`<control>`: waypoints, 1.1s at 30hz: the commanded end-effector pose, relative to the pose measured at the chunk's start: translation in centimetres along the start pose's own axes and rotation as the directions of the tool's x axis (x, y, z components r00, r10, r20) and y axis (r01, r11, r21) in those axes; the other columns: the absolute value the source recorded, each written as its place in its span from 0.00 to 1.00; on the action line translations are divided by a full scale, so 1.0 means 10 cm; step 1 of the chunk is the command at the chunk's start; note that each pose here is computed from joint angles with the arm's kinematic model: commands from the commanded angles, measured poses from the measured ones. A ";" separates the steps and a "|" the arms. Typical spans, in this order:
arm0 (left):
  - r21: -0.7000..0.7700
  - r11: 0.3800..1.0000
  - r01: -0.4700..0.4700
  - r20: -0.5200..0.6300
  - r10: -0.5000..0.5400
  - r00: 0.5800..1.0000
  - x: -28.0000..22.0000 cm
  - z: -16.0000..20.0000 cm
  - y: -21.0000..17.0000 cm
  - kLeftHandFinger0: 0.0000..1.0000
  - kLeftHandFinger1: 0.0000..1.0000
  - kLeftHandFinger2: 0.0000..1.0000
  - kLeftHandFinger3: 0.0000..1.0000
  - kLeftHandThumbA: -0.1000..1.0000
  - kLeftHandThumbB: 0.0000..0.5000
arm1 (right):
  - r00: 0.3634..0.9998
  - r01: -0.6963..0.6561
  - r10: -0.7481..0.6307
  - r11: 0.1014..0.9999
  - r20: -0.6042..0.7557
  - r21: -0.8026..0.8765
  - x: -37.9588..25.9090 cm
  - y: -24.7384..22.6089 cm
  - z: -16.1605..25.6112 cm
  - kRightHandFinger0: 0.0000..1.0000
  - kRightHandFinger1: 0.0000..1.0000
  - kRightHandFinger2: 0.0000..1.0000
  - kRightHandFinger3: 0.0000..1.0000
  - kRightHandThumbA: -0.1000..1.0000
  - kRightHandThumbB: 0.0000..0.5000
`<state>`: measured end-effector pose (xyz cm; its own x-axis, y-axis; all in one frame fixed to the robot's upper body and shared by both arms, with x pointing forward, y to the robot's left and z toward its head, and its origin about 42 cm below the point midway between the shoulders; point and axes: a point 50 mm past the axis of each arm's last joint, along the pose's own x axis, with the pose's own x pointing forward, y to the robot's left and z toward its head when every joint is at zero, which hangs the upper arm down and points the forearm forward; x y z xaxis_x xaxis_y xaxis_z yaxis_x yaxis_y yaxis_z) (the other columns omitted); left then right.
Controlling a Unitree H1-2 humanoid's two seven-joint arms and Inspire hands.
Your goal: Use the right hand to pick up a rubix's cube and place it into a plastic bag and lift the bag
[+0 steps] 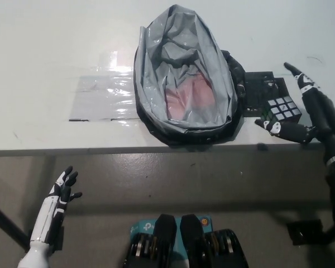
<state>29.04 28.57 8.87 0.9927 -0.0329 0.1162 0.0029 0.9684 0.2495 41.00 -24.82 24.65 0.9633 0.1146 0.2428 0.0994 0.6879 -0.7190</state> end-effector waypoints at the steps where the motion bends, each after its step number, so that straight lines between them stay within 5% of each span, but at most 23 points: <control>1: 0.022 1.000 -0.012 0.080 0.011 0.997 0.03 0.13 0.10 0.84 1.00 1.00 1.00 1.00 0.34 | 0.974 0.223 -0.219 0.971 0.057 -0.086 0.11 -0.21 0.12 1.00 1.00 1.00 1.00 0.99 0.98; 10: 0.014 1.000 -0.016 0.080 0.015 0.997 0.02 0.11 0.09 0.84 1.00 1.00 1.00 1.00 0.34 | 0.899 0.432 -0.435 0.899 0.044 0.072 0.19 -0.05 0.21 1.00 1.00 1.00 1.00 1.00 0.96; 16: 0.019 1.000 -0.013 0.083 0.012 0.997 0.03 0.12 0.08 0.83 1.00 1.00 1.00 1.00 0.34 | 0.922 0.386 -0.379 0.914 -0.079 0.123 0.37 0.23 0.10 1.00 1.00 1.00 1.00 0.93 0.98; 33: 0.018 1.000 -0.016 0.091 0.014 0.996 0.05 0.14 0.11 0.82 1.00 1.00 1.00 1.00 0.34 | 0.933 0.323 -0.286 0.934 -0.217 0.156 0.62 0.60 -0.21 1.00 1.00 1.00 1.00 0.99 1.00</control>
<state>29.07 28.75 9.13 0.9907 -0.0295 0.1328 -0.0047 0.9682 0.2502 46.60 -21.33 17.70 0.9588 -0.2155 0.1850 0.2824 0.7930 -0.5398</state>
